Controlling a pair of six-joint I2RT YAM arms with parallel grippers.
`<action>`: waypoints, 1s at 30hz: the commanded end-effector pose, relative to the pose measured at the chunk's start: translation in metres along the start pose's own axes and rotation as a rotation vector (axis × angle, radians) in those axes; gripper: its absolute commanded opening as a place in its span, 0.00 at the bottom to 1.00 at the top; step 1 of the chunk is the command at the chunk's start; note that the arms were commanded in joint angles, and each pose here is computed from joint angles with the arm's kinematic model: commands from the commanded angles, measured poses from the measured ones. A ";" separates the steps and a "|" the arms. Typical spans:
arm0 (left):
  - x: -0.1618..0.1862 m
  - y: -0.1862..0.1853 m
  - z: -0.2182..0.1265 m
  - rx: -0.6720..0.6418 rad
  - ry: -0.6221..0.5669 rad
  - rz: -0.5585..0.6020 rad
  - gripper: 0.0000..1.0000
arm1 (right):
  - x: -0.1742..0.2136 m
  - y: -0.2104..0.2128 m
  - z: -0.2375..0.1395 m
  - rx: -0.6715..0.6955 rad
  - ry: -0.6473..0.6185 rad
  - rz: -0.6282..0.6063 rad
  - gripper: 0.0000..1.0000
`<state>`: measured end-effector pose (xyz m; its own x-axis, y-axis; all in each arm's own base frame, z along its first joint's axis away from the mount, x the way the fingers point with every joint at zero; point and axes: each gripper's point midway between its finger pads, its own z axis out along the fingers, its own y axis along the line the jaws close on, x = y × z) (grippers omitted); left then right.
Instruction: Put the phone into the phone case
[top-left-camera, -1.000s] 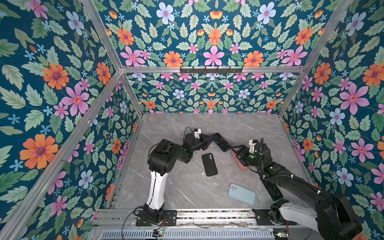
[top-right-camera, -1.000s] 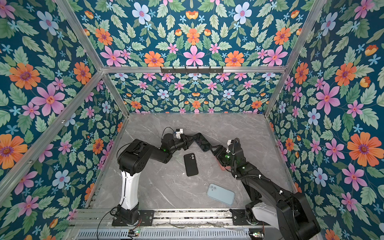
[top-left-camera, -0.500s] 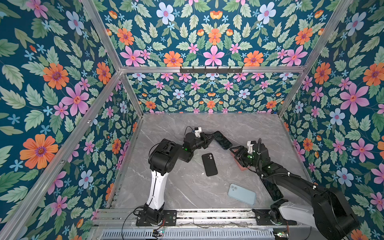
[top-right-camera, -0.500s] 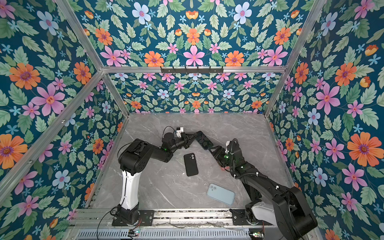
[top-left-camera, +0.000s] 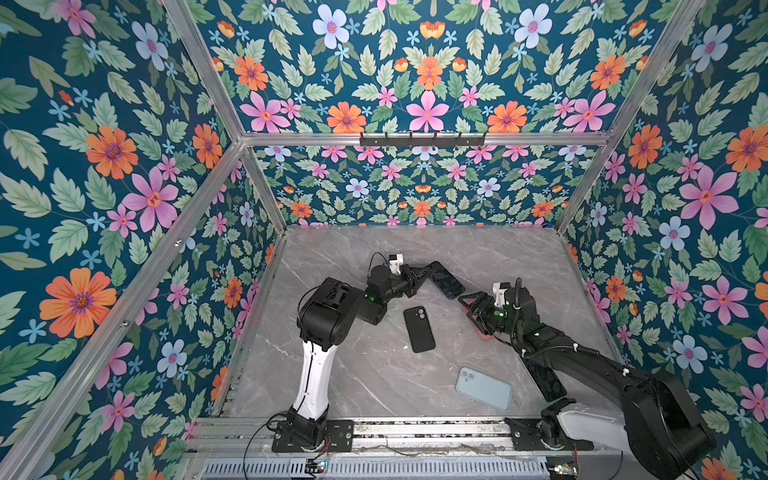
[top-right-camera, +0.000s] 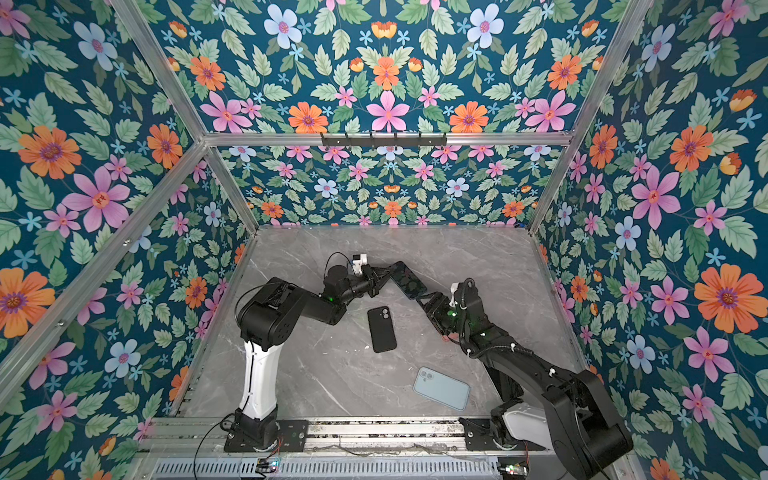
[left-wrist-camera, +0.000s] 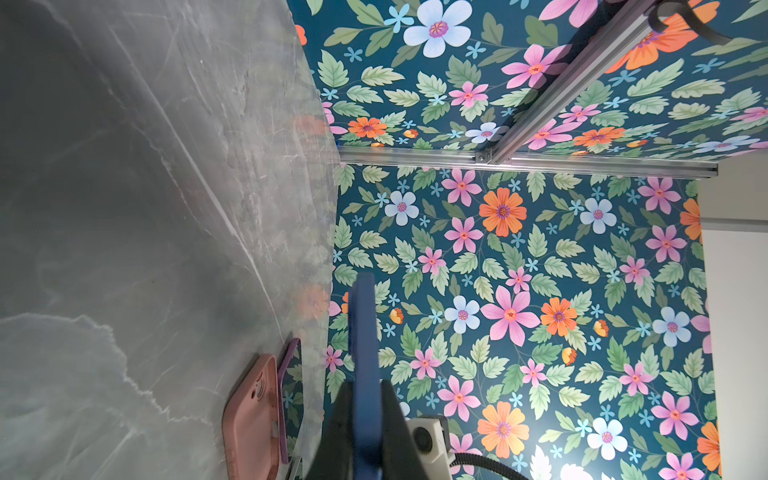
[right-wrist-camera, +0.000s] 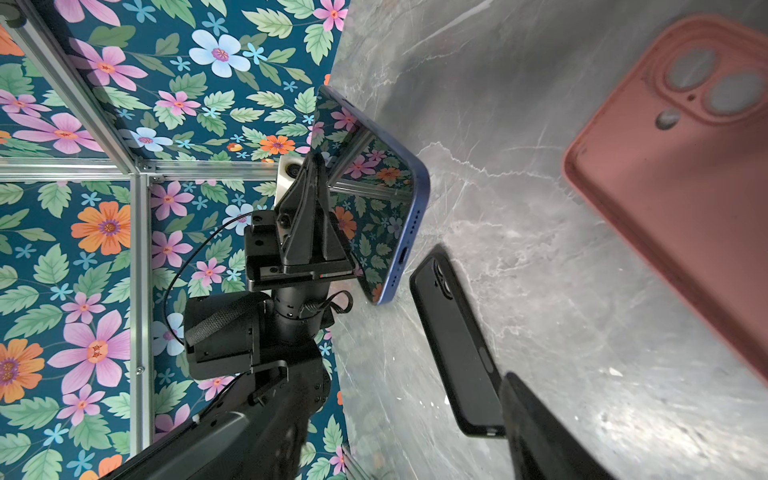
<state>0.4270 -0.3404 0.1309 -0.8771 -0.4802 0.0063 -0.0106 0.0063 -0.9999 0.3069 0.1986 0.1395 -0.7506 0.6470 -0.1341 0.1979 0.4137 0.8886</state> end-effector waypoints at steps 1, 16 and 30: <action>0.002 -0.021 0.002 0.064 0.003 0.025 0.00 | 0.000 0.004 -0.002 -0.024 -0.003 0.013 0.72; 0.024 -0.041 0.021 0.086 0.036 0.026 0.00 | 0.000 0.003 -0.024 -0.132 -0.076 0.120 0.70; 0.032 -0.041 0.020 0.119 0.048 -0.016 0.00 | -0.037 0.031 -0.009 -0.266 -0.126 0.063 0.57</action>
<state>0.4109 -0.3751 0.1536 -0.8981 -0.4377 0.0428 -0.0219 -0.0527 -0.9984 0.3293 0.1806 0.1612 -0.6572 0.7477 -0.0951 0.1162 0.2251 0.9674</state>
